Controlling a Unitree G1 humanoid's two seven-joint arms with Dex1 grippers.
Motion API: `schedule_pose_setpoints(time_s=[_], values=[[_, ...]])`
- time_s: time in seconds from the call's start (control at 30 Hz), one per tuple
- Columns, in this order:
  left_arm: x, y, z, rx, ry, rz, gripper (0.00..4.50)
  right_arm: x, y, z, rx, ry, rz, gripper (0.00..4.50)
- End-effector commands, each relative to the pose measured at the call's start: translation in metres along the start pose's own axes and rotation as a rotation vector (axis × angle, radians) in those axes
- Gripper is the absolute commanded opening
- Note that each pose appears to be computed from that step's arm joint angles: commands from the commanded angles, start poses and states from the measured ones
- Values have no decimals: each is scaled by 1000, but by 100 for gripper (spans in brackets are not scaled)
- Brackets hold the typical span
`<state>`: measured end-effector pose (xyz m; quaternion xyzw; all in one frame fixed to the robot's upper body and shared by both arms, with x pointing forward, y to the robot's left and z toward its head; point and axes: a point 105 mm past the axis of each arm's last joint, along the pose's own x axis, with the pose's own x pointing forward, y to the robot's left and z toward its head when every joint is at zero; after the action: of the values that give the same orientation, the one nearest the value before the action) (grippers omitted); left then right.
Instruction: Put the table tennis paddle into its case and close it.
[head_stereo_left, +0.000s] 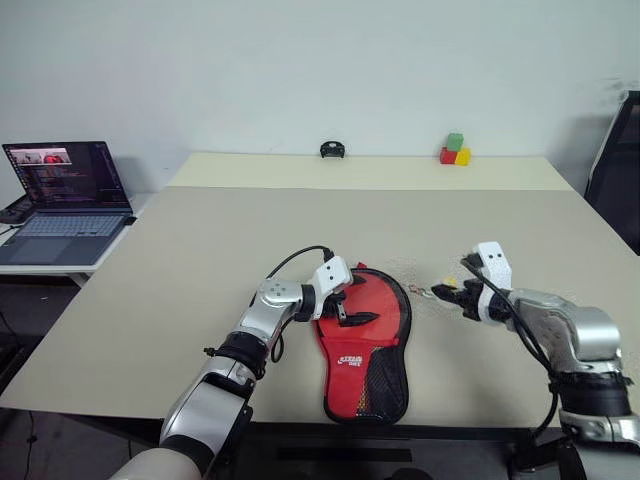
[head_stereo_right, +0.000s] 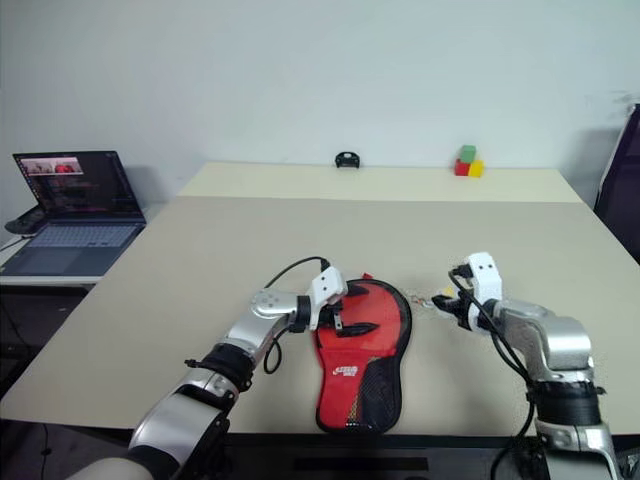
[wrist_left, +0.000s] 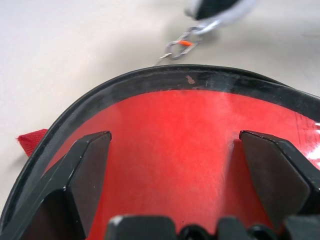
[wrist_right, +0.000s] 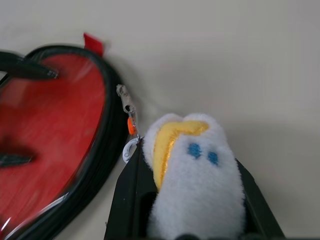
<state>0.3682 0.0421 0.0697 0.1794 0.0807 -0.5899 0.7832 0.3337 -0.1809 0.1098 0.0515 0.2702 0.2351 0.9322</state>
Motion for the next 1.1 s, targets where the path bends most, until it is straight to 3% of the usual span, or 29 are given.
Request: schedule_pose_setpoints(time_s=[0.03, 0.57, 1.1], values=[[-4, -43, -78, -175, 251, -129, 450, -19, 16, -1, -7, -1, 61, 64], [1, -46, -77, -160, 264, -154, 450, -76, 61, -74, -17, 245, 283, 64], [3, -51, -78, -146, 275, -184, 450, -122, 117, -125, -1, 421, 571, 55]])
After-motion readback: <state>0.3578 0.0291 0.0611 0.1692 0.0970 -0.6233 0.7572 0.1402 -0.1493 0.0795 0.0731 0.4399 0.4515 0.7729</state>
